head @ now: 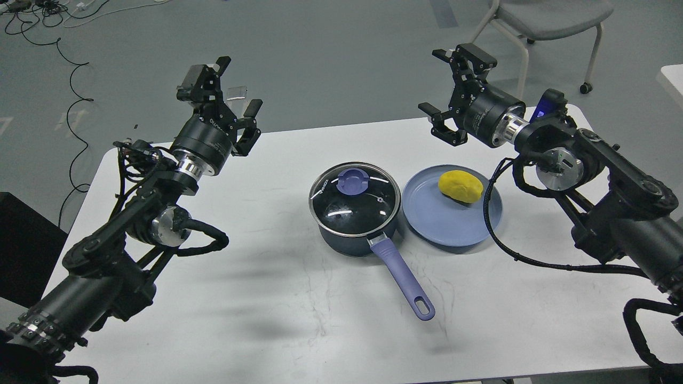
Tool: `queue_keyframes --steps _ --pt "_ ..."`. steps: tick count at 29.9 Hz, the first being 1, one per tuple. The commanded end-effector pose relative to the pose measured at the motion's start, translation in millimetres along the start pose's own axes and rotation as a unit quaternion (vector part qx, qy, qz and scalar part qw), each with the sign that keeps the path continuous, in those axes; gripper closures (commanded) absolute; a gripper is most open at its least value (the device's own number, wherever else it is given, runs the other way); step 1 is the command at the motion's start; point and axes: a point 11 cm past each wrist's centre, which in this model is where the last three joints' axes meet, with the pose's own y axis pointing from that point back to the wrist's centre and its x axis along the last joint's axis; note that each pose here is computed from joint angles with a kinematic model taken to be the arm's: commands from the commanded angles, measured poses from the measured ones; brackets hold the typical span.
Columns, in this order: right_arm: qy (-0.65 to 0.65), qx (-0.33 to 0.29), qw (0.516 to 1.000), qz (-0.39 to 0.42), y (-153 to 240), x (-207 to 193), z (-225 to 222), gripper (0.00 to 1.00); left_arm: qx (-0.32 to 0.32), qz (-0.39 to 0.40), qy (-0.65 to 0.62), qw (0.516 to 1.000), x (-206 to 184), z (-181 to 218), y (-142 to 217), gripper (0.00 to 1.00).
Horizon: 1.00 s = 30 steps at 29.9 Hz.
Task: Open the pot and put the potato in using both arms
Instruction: 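Reach the left gripper to the blue knob of the glass pot lid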
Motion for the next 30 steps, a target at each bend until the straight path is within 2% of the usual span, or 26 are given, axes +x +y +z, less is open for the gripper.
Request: queue_keyframes --steps 1,2,6,10,15,22,30 --pt "0.002 -0.001 1.0 0.005 2 4 0 0.0 -0.019 -0.021 -0.228 0.973 -13 3 -1 0.02" --pt "0.003 0.0 1.0 0.008 3 7 -1 0.0 -0.025 -0.048 -0.292 0.955 -26 -1 1 0.02" --pt "0.008 -0.004 1.0 0.022 9 20 -3 0.0 -0.053 -0.127 -0.388 0.911 -58 -1 11 0.02" --pt "0.015 -0.006 0.999 0.048 19 40 -7 0.0 -0.082 -0.223 -0.505 0.83 -91 -15 26 0.02" --pt "0.009 -0.021 0.997 0.073 29 60 5 0.0 -0.104 -0.266 -0.581 0.762 -105 -32 34 0.02" --pt "0.009 -0.021 0.996 0.083 32 66 4 0.0 -0.073 -0.301 -0.656 0.689 -93 -66 25 0.03" --pt "0.008 -0.018 0.996 0.086 33 68 2 0.0 -0.066 -0.306 -0.68 0.663 -85 -77 26 0.03"
